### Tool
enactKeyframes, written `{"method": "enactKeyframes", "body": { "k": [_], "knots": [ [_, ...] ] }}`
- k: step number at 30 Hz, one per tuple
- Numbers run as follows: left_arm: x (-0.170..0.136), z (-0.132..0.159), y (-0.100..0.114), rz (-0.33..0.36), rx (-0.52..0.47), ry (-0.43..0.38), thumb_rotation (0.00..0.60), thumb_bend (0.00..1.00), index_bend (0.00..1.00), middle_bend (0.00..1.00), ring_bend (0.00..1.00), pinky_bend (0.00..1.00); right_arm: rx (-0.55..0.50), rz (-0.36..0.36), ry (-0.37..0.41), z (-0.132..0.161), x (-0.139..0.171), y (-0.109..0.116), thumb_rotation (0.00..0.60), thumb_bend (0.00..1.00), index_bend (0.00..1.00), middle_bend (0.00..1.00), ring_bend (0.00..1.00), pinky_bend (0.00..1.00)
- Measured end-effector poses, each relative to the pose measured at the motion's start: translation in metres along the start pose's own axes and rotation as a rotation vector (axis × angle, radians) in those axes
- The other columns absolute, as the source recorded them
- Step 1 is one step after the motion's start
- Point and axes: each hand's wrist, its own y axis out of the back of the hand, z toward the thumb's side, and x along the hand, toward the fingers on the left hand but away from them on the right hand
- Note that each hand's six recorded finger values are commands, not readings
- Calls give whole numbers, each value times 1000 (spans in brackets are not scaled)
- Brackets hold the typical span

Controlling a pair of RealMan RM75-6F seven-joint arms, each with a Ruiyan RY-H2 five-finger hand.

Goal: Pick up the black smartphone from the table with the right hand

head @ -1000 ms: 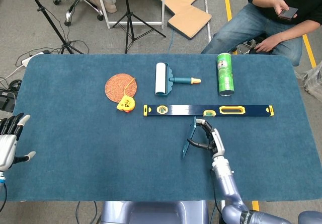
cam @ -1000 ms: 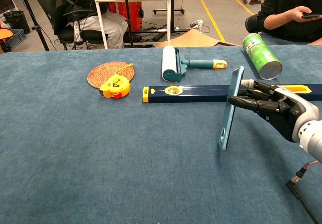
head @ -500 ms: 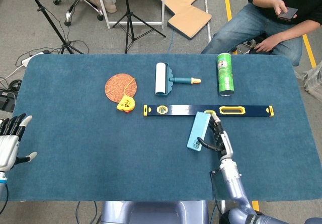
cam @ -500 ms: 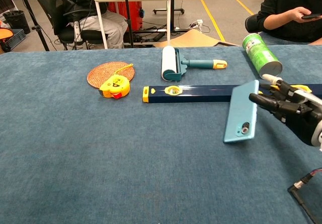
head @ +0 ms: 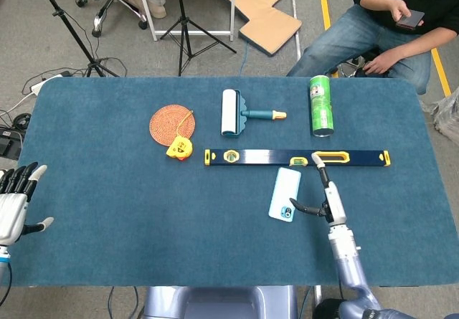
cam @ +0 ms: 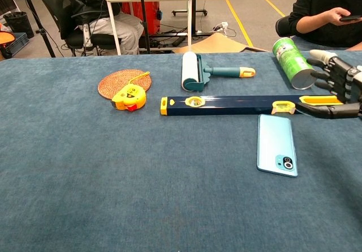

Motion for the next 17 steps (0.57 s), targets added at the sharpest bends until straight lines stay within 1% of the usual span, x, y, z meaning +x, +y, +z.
{"method": "enactKeyframes", "body": {
  "k": [5, 6, 7, 8, 10, 11, 14, 17],
  "knots": [
    [-2, 1, 4, 16, -1, -6, 600, 0, 0, 0, 0, 0, 336, 103, 133, 15, 9, 20, 600, 65, 5, 0, 0, 0],
    [-3, 1, 4, 21, 1, -7, 600, 0, 0, 0, 0, 0, 423, 126, 164, 18, 12, 25, 600, 64, 5, 0, 0, 0],
    [-3, 1, 5, 25, 2, -8, 600, 0, 0, 0, 0, 0, 489, 141, 185, 19, 14, 29, 600, 63, 5, 0, 0, 0],
    [-3, 1, 6, 30, 3, -9, 600, 0, 0, 0, 0, 0, 577, 158, 209, 21, 17, 34, 600, 64, 5, 0, 0, 0],
    [-4, 2, 7, 38, 4, -14, 600, 0, 0, 0, 0, 0, 708, 175, 235, 23, 21, 44, 600, 65, 5, 0, 0, 0],
    [-5, 3, 7, 42, 6, -17, 600, 0, 0, 0, 0, 0, 792, 178, 245, 25, 25, 50, 600, 65, 6, 0, 0, 0],
    [-6, 4, 8, 53, 8, -25, 600, 0, 0, 0, 0, 0, 977, 160, 251, 31, 34, 65, 600, 62, 5, 0, 0, 0],
    [-8, 5, 9, 56, 9, -34, 600, 0, 0, 0, 0, 0, 1092, 110, 221, 37, 46, 79, 600, 50, 5, 0, 0, 0]
  ]
}}
